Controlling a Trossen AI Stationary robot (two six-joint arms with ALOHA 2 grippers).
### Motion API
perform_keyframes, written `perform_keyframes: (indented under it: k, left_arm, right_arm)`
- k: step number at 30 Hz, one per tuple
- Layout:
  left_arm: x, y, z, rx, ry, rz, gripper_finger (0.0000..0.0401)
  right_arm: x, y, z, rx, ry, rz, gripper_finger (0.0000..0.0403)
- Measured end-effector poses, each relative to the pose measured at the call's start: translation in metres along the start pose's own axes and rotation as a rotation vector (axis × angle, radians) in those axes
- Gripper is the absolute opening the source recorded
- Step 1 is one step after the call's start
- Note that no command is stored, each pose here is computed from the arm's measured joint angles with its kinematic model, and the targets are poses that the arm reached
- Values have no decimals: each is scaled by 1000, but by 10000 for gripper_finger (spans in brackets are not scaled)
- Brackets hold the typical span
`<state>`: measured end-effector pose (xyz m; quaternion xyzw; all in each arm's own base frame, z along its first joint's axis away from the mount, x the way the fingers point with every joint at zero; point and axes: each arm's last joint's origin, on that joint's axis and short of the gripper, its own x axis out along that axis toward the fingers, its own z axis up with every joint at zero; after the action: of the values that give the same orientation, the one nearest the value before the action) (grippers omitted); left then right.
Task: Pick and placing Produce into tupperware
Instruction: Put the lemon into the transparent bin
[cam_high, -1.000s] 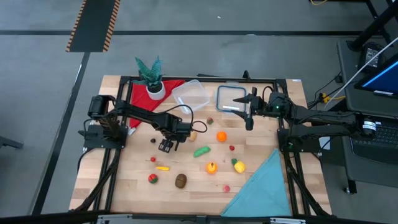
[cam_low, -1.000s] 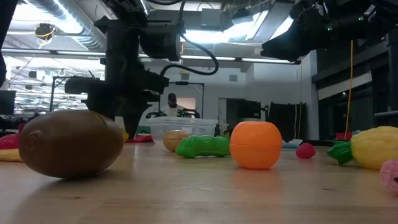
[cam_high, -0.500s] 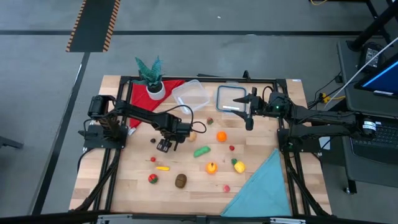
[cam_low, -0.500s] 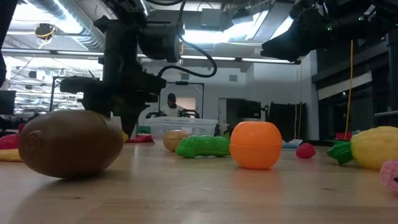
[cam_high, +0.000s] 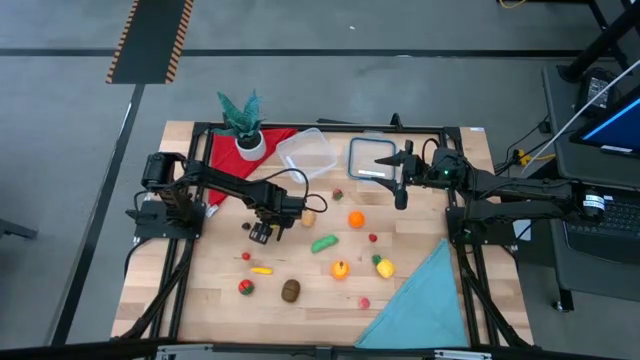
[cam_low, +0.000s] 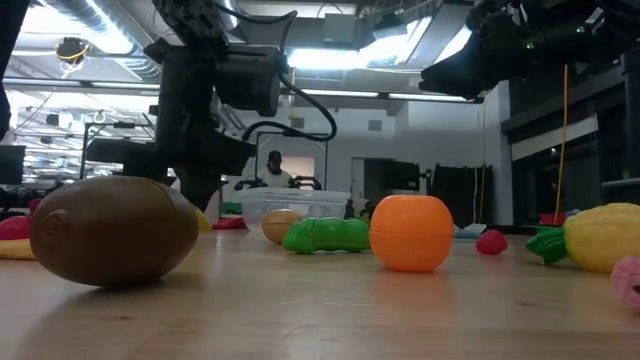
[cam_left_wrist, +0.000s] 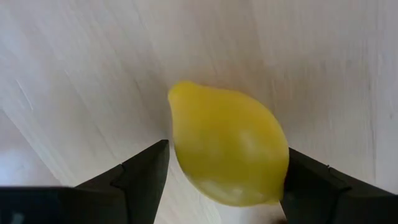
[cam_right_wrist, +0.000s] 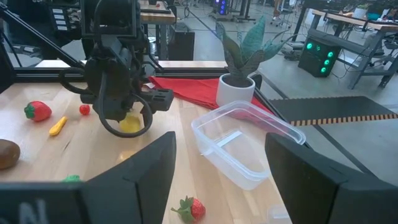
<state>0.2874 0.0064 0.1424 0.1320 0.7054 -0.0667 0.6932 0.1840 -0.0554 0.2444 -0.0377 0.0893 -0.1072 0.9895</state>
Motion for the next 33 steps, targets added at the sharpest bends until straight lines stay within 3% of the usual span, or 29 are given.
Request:
perform_keyframes:
  k: [24, 33]
  left_arm:
    - [0, 0, 2, -296, -27, -4, 260]
    - [0, 6, 1, -380, -29, -16, 202]
  right_arm:
    - [0, 0, 0, -1, 0, 0, 248]
    - [0, 0, 0, -1, 0, 0, 248]
